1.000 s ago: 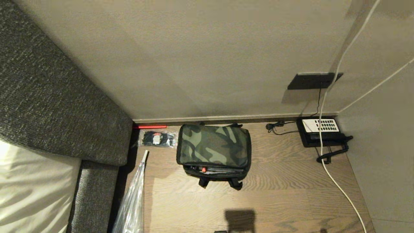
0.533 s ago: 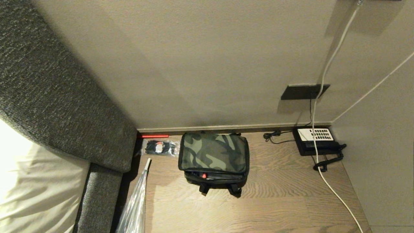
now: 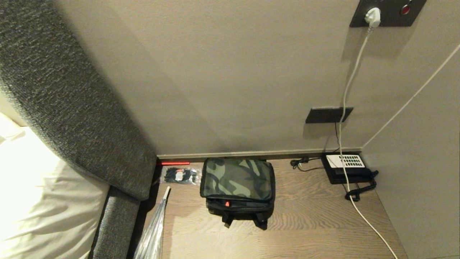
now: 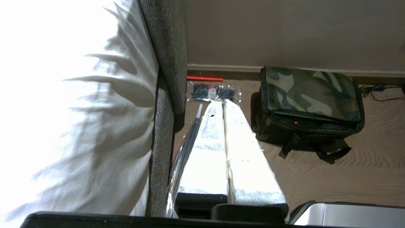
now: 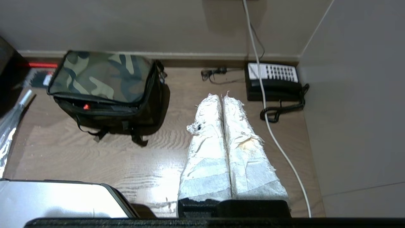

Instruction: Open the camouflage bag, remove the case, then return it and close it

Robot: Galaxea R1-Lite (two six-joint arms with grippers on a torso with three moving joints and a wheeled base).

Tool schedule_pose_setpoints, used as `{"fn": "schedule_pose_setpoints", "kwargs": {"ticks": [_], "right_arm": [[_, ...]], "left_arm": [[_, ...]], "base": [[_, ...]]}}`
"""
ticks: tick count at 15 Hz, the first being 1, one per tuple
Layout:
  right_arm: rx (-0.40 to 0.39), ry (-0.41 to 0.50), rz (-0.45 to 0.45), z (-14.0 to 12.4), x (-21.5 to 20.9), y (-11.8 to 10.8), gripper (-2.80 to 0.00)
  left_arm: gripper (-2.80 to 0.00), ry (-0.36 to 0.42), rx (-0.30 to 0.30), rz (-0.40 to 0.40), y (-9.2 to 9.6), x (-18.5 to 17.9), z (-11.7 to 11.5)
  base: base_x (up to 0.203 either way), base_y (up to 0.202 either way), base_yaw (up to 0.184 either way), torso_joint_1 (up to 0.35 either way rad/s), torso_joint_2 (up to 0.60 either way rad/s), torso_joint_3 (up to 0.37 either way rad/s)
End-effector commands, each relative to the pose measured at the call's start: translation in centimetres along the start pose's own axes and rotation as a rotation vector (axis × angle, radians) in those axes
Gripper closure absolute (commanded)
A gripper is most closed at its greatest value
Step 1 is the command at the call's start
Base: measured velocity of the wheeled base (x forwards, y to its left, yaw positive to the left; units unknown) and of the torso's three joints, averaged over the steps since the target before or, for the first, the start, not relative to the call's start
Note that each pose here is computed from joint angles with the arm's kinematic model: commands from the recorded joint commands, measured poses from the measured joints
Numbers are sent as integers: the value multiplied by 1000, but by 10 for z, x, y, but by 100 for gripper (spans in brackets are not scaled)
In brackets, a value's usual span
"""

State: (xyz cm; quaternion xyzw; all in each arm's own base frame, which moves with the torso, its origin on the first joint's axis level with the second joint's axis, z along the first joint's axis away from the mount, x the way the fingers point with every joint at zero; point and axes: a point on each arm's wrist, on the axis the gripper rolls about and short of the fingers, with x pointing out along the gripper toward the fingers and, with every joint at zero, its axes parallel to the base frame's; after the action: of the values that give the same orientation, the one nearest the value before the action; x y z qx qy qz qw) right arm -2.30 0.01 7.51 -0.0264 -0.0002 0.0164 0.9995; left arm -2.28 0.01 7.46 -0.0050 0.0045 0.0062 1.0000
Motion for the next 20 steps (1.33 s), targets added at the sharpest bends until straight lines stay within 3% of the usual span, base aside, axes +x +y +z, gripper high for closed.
{"fn": "schedule_pose_setpoints", "kwargs": {"ticks": [1,20], "right_arm": [[-1,-4,-1,0,0,0,0],[-1,-5,-1,0,0,0,0]], "left_arm": [[0,2,1,1,0,0,-1],[0,0,-1,1,0,0,-1]], "base": [[0,0,0,2,7,203],[0,0,0,2,2,203]]}}
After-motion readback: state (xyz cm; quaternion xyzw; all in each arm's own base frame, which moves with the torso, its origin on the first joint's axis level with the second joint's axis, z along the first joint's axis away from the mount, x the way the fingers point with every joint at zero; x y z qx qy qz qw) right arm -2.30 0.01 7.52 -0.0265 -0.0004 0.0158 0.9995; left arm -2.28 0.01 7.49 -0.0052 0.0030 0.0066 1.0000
